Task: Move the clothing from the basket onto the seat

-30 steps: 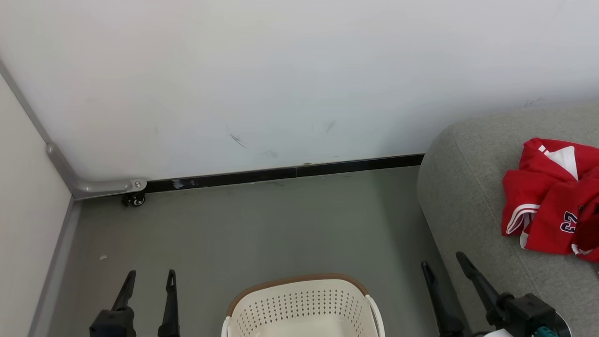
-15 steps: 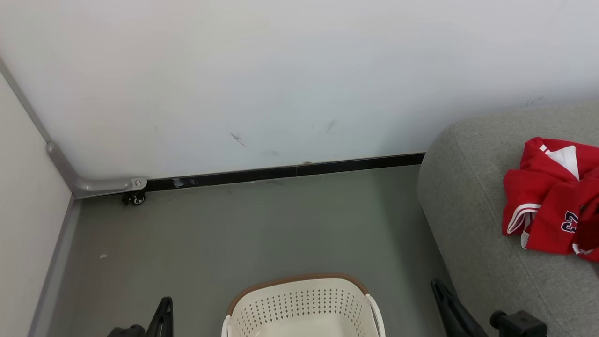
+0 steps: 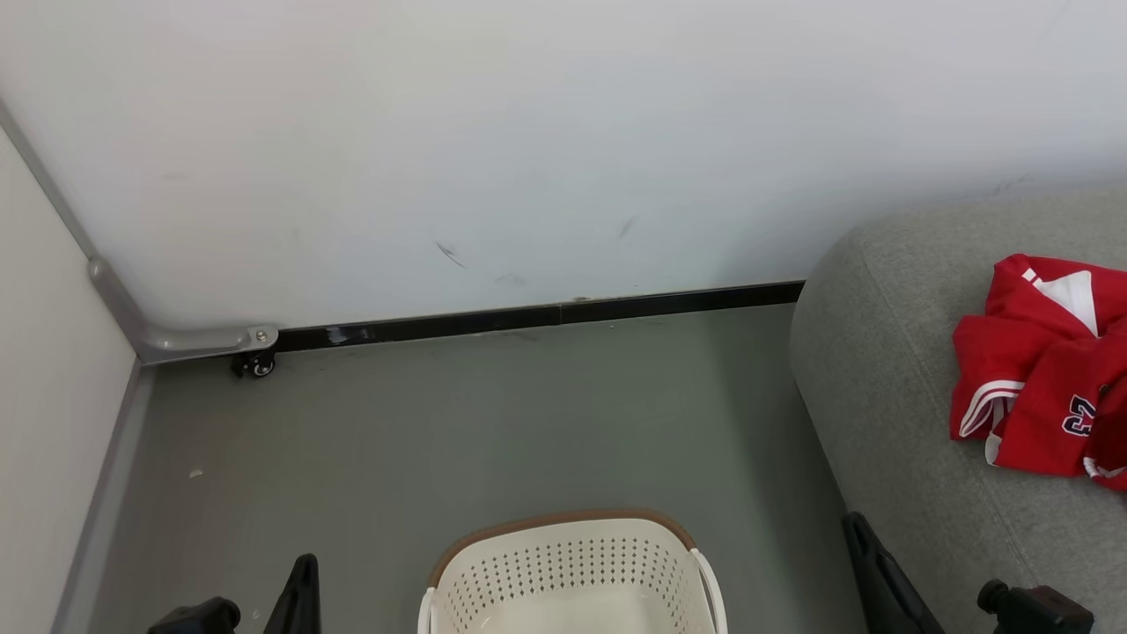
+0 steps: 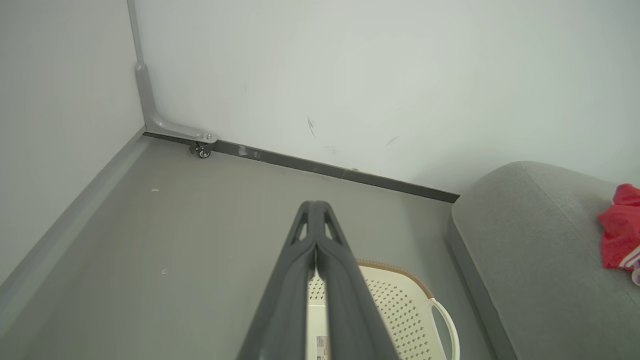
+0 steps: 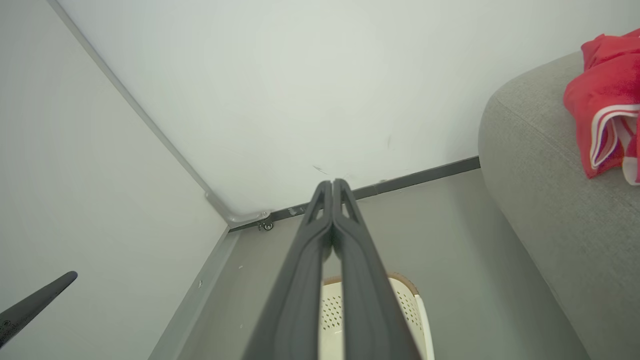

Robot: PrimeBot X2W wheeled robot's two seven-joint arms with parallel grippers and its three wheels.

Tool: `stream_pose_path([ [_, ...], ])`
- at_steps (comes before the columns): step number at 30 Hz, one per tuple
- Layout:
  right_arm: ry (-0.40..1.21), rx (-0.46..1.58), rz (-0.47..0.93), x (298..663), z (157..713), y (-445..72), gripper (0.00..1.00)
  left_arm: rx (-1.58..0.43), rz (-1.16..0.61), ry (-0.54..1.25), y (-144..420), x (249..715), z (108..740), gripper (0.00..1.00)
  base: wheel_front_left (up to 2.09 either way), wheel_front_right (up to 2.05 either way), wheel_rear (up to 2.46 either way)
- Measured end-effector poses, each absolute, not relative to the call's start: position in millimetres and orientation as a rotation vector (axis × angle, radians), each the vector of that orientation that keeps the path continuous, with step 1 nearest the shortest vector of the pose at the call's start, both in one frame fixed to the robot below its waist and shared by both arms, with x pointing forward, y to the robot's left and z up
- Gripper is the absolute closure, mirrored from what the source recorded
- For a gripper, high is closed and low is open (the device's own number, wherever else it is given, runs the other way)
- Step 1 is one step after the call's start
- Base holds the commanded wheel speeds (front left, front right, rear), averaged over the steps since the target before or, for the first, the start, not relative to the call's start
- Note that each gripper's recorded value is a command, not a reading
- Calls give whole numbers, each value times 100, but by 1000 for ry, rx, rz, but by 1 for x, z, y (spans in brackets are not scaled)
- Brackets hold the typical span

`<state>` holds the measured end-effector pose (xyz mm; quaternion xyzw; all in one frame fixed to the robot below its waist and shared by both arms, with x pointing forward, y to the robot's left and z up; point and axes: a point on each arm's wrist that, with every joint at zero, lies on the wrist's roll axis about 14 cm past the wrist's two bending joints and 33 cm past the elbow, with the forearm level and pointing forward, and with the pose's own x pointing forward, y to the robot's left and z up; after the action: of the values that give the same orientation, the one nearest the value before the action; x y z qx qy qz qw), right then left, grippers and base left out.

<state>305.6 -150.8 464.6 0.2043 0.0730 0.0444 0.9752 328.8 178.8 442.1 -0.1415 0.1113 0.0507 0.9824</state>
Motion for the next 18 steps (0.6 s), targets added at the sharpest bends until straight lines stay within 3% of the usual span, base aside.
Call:
stream_pose_path([
  [18, 149, 672, 35, 320, 464, -164, 100, -581, 134, 286, 180, 335, 435, 100, 0, 0, 0],
])
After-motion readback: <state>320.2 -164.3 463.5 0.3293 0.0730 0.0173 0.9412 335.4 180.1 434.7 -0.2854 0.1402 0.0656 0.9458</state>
